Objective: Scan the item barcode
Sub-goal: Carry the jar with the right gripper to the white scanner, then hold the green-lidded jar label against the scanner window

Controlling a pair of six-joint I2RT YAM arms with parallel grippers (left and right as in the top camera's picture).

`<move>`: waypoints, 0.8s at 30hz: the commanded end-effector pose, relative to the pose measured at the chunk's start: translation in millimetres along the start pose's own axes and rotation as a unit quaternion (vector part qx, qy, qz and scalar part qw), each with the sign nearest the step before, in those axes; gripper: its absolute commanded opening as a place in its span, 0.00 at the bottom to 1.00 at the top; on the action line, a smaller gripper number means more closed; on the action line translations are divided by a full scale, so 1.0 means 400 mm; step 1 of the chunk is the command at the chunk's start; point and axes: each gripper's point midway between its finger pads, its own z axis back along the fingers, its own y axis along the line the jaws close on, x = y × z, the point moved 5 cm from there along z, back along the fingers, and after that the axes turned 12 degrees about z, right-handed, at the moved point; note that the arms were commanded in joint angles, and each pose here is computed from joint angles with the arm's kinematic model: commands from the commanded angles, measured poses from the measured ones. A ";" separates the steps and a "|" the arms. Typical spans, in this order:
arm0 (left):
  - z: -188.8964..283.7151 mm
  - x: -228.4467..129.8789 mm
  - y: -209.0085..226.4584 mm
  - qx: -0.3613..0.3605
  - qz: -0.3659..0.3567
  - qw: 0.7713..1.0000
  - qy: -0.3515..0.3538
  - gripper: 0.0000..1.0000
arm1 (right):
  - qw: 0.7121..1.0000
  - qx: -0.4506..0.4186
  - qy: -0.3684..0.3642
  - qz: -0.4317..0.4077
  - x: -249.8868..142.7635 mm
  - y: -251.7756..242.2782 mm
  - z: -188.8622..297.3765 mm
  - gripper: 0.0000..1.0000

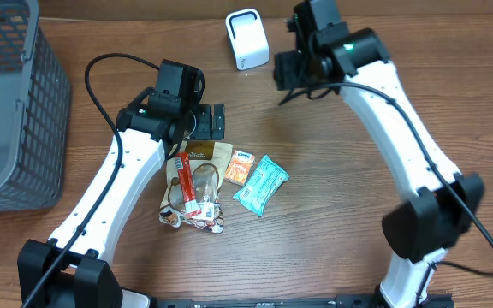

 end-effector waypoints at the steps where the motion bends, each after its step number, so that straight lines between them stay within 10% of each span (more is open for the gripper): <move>1: 0.014 0.010 -0.008 -0.008 0.006 1.000 -0.007 1.00 | 0.999 0.027 -0.033 0.032 0.045 0.020 -0.067 0.04; 24: 0.014 0.010 -0.008 -0.008 0.006 1.000 -0.007 1.00 | 0.926 -0.020 -0.377 -0.021 0.337 -0.020 -0.287 0.04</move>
